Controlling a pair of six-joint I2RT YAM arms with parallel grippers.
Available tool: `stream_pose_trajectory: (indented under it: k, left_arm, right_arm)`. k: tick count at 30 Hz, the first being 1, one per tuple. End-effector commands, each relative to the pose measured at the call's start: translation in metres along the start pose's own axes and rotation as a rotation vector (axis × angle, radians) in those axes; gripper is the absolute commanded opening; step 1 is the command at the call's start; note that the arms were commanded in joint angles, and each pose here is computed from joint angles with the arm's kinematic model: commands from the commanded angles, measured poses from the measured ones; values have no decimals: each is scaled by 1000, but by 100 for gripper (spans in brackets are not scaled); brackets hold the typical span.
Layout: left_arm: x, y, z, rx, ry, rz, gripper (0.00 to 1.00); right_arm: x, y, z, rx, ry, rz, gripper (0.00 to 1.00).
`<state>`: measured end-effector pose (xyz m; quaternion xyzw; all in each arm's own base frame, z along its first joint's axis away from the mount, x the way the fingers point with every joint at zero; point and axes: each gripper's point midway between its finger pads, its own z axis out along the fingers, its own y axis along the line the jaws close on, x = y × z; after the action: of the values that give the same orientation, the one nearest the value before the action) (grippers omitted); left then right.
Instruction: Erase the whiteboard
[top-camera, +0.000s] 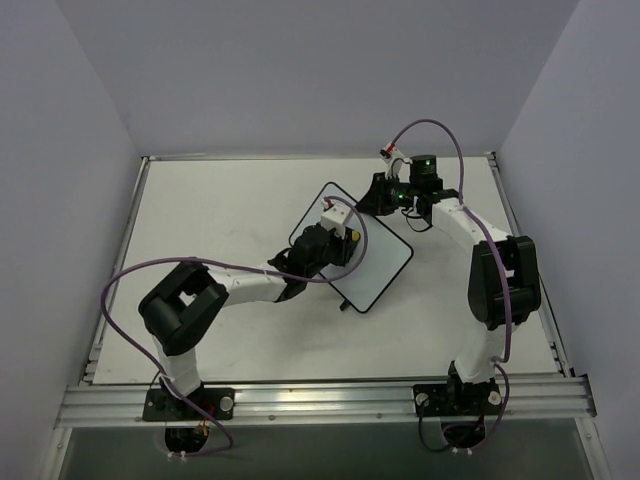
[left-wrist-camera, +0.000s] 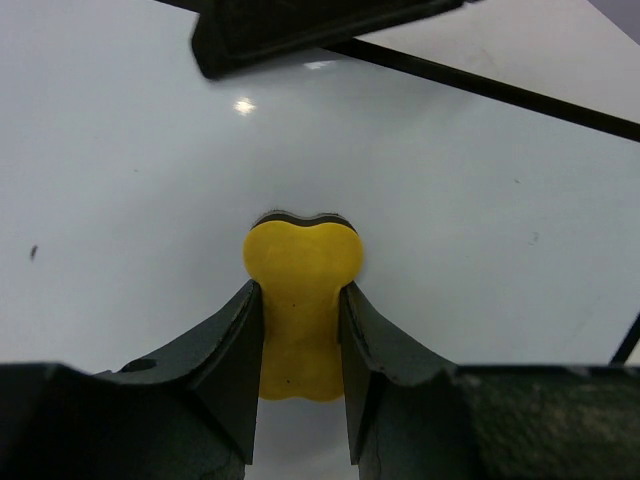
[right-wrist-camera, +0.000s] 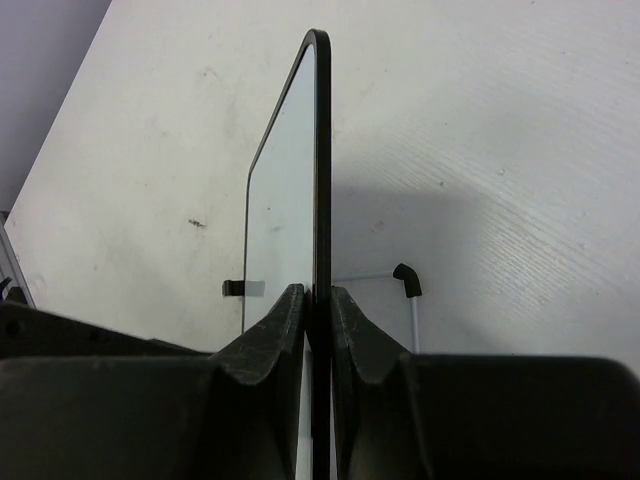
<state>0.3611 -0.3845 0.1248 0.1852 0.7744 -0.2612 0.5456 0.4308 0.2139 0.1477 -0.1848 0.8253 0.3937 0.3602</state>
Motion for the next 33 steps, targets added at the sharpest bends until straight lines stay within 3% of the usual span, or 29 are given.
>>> stream_pose_trajectory:
  k: [1, 5, 15, 22, 33]
  left_arm:
    - [14, -26, -8, 58, 18, -7, 2]
    - [14, -25, -12, 40, 14, -7, 2]
    - [5, 80, 2, -143, 31, -70, 2]
    - [7, 129, 5, -226, 46, -101, 2]
    - [-12, 126, 4, -197, 16, -86, 2]
  right_arm:
    - [-3, 29, -4, -78, 1, -49, 0]
    - [-4, 29, -5, -78, -2, -51, 0]
    - [-4, 32, -6, -85, -1, -58, 0]
    - [-4, 33, -6, -86, 0, -62, 0]
    - [-4, 33, -6, -87, -1, -66, 0]
